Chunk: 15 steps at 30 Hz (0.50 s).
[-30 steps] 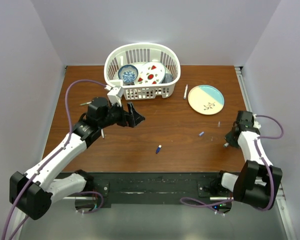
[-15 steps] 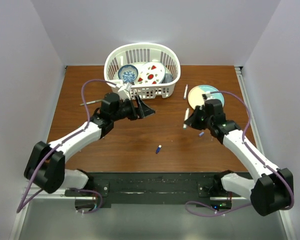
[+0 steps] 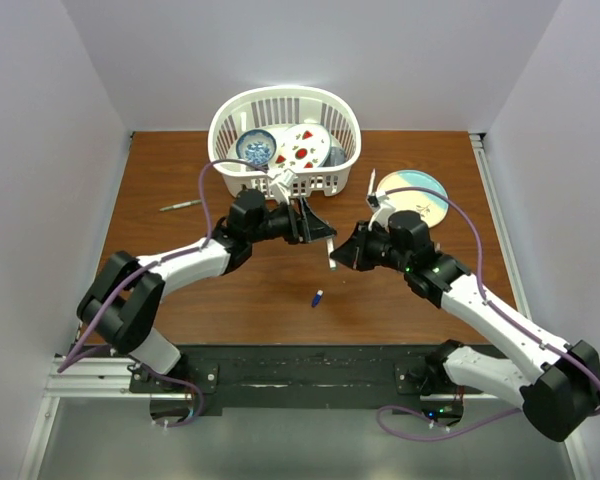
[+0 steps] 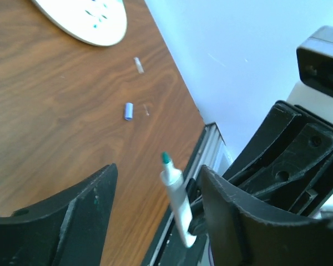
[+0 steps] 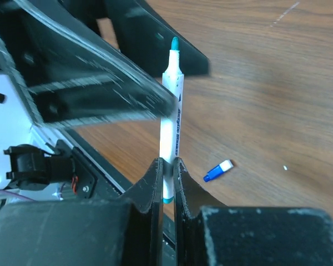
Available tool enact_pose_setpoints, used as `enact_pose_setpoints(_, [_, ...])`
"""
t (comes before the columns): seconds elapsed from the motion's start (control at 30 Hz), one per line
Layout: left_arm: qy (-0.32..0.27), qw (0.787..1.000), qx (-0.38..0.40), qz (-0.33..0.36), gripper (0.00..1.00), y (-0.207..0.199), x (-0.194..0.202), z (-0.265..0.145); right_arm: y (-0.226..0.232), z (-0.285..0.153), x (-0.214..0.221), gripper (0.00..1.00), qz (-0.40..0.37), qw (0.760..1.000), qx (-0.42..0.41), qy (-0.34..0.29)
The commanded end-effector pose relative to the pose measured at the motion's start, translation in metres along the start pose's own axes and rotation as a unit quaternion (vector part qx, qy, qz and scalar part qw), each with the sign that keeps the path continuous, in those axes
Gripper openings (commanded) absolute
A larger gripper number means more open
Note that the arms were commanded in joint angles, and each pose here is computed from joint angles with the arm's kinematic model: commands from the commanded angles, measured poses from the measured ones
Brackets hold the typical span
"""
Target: Insert the pens into the pen caps
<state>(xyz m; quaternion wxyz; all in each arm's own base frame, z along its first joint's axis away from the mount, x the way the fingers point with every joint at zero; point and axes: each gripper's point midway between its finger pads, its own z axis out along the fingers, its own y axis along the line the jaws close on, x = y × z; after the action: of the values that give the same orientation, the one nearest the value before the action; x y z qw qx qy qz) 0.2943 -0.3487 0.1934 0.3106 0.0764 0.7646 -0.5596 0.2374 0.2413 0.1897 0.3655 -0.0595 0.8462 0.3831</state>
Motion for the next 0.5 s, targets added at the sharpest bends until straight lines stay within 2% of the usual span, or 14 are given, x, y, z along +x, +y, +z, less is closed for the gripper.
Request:
enact_pose_setpoints(0.0, [-0.016, 0.998, 0.053, 0.031, 0.55, -0.026, -0.012, 0.009, 0.023, -0.004, -0.01, 0.0, -0.006, 0.999, -0.042, -0.021])
enact_pose_setpoints(0.03, [-0.015, 0.998, 0.057, 0.034, 0.49, -0.027, -0.012, 0.009, 0.024, -0.005, -0.01, 0.0, -0.004, 0.999, -0.045, -0.021])
enact_pose_setpoints(0.07, [-0.014, 0.998, 0.06, 0.034, 0.37, -0.028, -0.012, 0.009, 0.025, -0.006, -0.009, 0.0, -0.001, 0.999, -0.049, -0.021])
enact_pose_setpoints(0.13, [-0.014, 0.997, 0.071, 0.036, 0.24, -0.033, -0.012, 0.008, 0.027, -0.007, -0.009, 0.0, -0.001, 0.998, -0.054, -0.02])
enact_pose_setpoints(0.17, [-0.012, 0.997, 0.073, 0.031, 0.1, -0.033, -0.01, 0.007, 0.027, -0.007, -0.008, 0.0, 0.0, 0.998, -0.055, -0.018])
enact_pose_setpoints(0.2, [-0.009, 0.996, 0.079, 0.029, 0.03, -0.035, -0.009, 0.005, 0.029, -0.007, -0.004, 0.04, 0.0, 0.998, -0.06, -0.011])
enact_pose_setpoints(0.3, [-0.008, 0.996, 0.087, 0.028, 0.0, -0.038, -0.009, 0.005, 0.025, -0.006, 0.005, 0.18, 0.005, 0.998, -0.058, 0.004])
enact_pose_setpoints(0.33, [0.0, 0.998, 0.066, 0.018, 0.0, -0.029, -0.005, 0.006, 0.022, -0.008, 0.005, 0.25, 0.006, 0.999, -0.052, 0.001])
enact_pose_setpoints(0.4, [-0.022, 0.999, 0.001, 0.041, 0.0, -0.007, -0.016, 0.008, 0.014, -0.009, 0.015, 0.28, 0.011, 0.999, -0.039, 0.008])
enact_pose_setpoints(0.43, [-0.005, 0.998, -0.052, 0.033, 0.0, 0.014, -0.007, 0.004, 0.009, -0.012, 0.012, 0.32, 0.013, 1.0, -0.024, -0.003])
enact_pose_setpoints(0.47, [-0.007, 0.995, -0.081, 0.052, 0.01, 0.023, -0.009, 0.002, 0.001, -0.012, 0.014, 0.33, 0.018, 1.0, -0.007, -0.003])
